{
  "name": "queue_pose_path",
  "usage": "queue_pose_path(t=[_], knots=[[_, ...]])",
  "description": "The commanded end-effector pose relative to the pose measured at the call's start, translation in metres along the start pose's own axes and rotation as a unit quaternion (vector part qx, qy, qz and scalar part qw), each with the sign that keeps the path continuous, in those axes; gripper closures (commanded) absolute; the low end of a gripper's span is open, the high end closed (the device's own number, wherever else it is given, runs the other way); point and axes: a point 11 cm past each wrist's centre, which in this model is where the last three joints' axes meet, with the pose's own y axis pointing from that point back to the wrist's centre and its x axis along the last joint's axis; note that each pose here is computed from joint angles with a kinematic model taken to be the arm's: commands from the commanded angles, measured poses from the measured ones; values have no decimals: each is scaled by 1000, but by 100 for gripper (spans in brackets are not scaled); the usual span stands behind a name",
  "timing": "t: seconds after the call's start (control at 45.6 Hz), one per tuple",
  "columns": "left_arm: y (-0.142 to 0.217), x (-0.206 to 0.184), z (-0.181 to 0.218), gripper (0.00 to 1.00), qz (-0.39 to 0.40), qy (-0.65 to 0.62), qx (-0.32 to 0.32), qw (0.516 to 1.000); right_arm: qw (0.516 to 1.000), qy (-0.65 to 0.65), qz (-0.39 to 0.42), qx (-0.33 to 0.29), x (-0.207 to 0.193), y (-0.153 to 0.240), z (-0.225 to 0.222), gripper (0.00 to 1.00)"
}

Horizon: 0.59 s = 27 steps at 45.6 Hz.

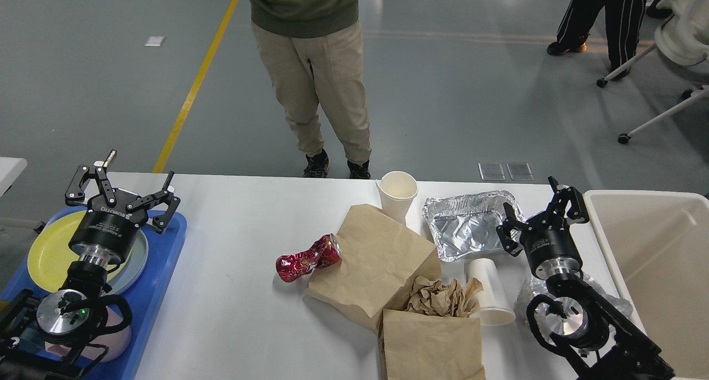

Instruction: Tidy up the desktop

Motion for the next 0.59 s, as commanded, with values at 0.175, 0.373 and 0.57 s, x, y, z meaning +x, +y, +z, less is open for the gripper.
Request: queue_pose_path(t=[0.175,0.373,0.57], knots=[[-1,11,-9,4,14,33,-24,999,1000,0,0,0,0,0,0,0],[2,20,-1,4,28,44,-44,998,1000,0,0,0,0,0,0,0],[-4,17,-3,4,30,36,-38,998,1000,0,0,0,0,0,0,0]])
